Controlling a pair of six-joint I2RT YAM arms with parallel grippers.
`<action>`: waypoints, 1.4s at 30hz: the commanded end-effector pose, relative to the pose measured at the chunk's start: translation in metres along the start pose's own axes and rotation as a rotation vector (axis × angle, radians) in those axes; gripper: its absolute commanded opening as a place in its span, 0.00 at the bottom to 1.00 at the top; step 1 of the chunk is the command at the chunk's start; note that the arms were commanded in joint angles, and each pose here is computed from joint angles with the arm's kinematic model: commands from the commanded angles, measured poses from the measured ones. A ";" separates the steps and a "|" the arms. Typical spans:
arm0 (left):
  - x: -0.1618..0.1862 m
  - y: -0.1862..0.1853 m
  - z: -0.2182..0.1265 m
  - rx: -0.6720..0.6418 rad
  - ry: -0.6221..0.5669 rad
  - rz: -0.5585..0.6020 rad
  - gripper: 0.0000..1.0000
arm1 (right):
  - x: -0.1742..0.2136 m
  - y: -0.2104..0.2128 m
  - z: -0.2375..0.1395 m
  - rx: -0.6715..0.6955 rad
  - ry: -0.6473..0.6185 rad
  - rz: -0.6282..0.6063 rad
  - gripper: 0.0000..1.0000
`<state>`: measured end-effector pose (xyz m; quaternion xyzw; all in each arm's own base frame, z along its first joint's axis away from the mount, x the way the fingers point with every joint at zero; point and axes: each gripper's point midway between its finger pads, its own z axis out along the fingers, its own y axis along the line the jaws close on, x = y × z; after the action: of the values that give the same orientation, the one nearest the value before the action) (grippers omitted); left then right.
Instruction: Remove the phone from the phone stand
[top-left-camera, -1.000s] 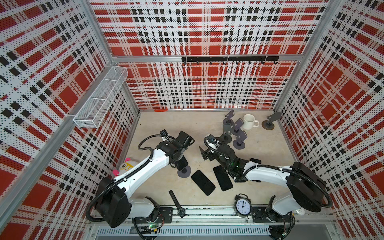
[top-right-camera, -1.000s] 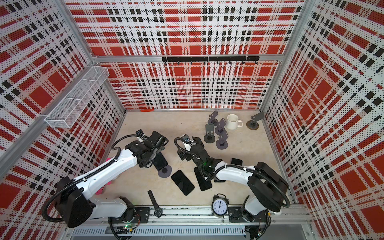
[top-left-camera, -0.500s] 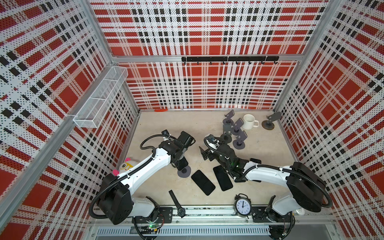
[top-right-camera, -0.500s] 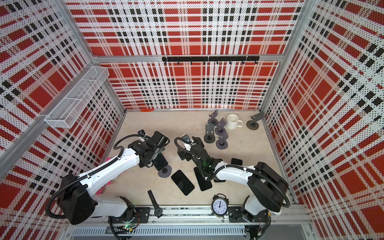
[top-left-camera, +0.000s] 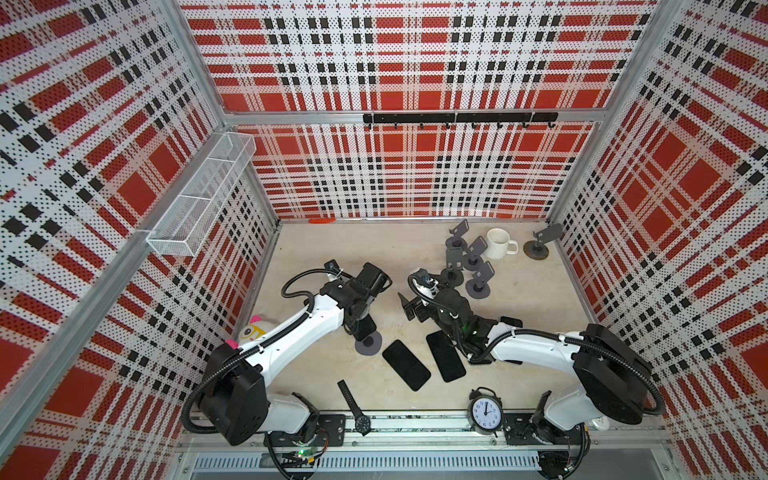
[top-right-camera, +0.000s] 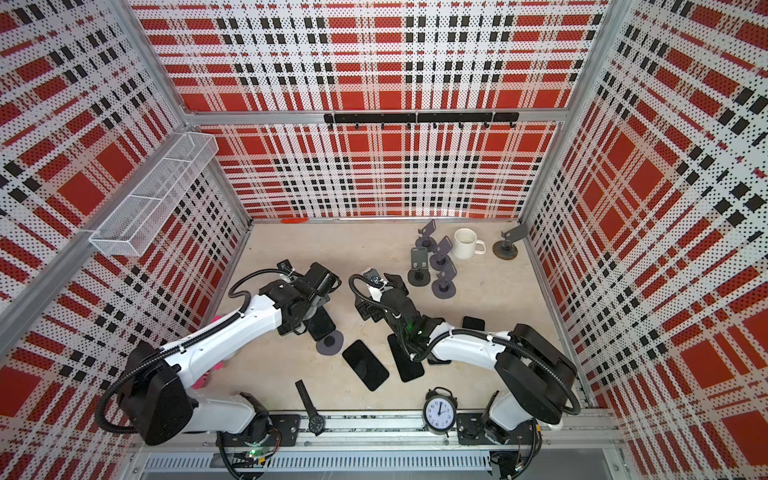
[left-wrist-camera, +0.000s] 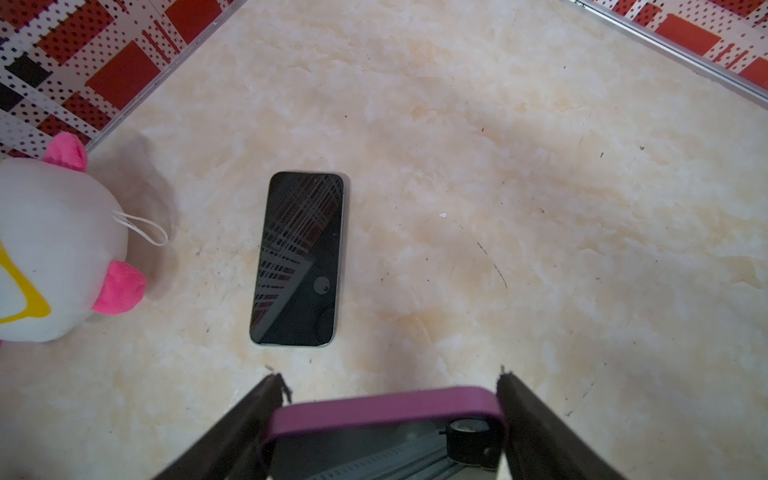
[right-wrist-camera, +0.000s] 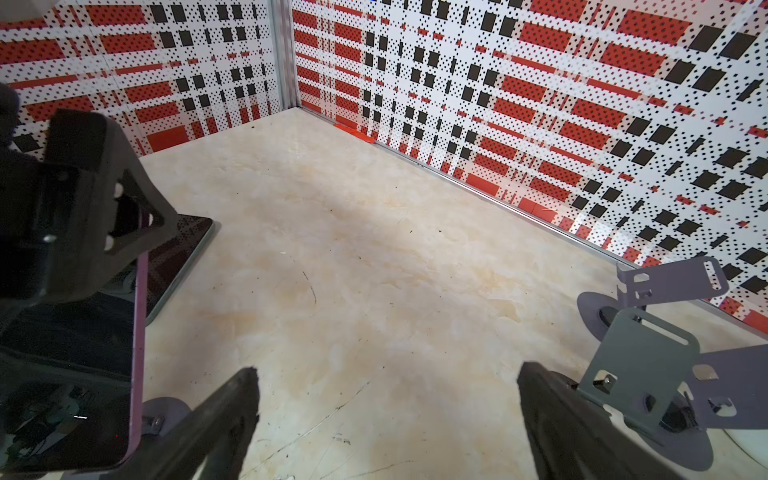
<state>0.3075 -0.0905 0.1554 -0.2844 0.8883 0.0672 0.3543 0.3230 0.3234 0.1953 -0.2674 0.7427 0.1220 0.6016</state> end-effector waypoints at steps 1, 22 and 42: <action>0.003 0.005 0.004 -0.031 -0.001 0.007 0.82 | -0.011 -0.006 -0.003 0.017 -0.029 0.009 1.00; -0.007 0.001 -0.011 0.008 -0.017 -0.006 0.76 | -0.007 -0.003 0.000 0.010 -0.013 0.004 1.00; -0.027 -0.019 -0.043 0.123 -0.028 0.005 0.65 | -0.012 0.003 -0.003 -0.032 -0.022 0.026 1.00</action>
<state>0.3039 -0.1030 0.1823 -0.2630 0.8934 0.0388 0.3622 0.3191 0.3276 0.1915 -0.2748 0.7455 0.1366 0.5917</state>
